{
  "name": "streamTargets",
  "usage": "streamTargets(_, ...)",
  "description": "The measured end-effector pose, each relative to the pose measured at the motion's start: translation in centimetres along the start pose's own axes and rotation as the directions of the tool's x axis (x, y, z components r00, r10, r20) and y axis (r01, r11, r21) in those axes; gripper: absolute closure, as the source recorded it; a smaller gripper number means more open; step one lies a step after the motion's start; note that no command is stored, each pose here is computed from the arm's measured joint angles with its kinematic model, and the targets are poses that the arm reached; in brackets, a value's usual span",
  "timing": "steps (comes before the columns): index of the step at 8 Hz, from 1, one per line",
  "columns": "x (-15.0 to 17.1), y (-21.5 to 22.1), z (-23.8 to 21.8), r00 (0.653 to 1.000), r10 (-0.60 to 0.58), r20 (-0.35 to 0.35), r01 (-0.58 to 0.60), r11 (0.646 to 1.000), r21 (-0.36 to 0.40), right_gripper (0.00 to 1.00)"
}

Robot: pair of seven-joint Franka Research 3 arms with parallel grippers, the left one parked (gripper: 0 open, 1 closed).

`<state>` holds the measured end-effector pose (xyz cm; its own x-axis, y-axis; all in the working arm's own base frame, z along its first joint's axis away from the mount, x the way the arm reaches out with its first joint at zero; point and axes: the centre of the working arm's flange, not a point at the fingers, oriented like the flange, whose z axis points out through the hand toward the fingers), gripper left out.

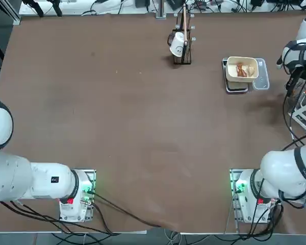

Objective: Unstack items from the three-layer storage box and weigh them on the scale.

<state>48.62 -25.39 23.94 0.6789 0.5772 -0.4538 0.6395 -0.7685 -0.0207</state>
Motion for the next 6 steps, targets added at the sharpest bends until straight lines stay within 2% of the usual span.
streamTargets(3,-2.5,0.8,1.8,0.999,0.033,0.018,-0.033,0.999,0.029,0.98)
streamTargets(6,-3.3,1.0,2.4,0.999,0.039,0.031,-0.04,0.998,0.041,0.98)
